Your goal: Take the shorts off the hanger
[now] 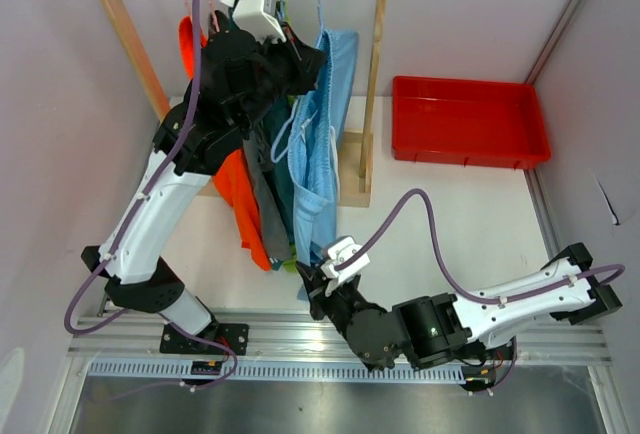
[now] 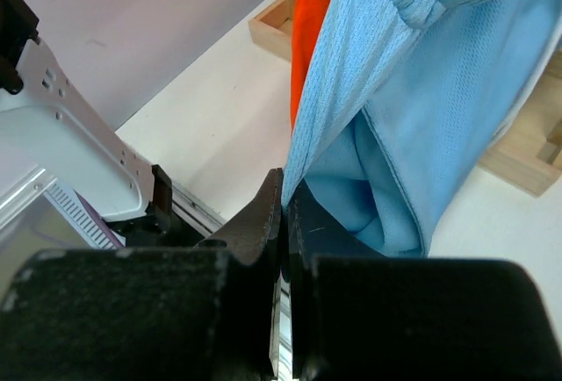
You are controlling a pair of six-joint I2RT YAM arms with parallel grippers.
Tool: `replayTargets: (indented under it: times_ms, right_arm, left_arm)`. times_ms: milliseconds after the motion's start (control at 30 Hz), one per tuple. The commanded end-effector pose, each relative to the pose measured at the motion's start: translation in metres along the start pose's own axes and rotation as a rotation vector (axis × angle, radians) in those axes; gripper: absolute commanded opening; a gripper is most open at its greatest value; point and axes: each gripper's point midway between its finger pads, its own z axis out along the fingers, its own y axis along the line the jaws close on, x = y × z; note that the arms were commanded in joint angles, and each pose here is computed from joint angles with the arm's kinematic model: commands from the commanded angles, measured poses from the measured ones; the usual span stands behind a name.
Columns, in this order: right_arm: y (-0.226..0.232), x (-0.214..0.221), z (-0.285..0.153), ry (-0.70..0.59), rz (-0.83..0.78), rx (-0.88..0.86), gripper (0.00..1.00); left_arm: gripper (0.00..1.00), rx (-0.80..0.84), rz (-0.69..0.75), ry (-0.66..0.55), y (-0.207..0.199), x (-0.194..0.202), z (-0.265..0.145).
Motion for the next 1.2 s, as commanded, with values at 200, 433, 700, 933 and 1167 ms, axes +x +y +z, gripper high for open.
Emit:
replayTargets:
  times_ms: [200, 433, 700, 933, 1167]
  right_arm:
    - [-0.046, -0.014, -0.002, -0.044, 0.059, 0.173, 0.00]
    - [-0.151, -0.115, 0.048, -0.201, 0.067, 0.269, 0.00]
    - [-0.245, -0.234, 0.036, -0.418, -0.004, 0.447, 0.00]
    - [-0.332, -0.297, 0.075, -0.502, -0.089, 0.554, 0.00]
    - [-0.424, -0.359, 0.119, -0.698, -0.207, 0.635, 0.00]
  left_arm:
    - [0.00, 0.139, -0.023, -0.120, -0.026, -0.051, -0.038]
    - [0.00, 0.303, -0.005, 0.295, -0.032, 0.053, -0.091]
    - [0.00, 0.358, -0.015, 0.389, -0.013, 0.104, -0.160]
    - [0.00, 0.391, -0.030, 0.312, -0.003, 0.110, -0.175]
    - [0.00, 0.410, -0.005, 0.328, 0.005, 0.142, -0.167]
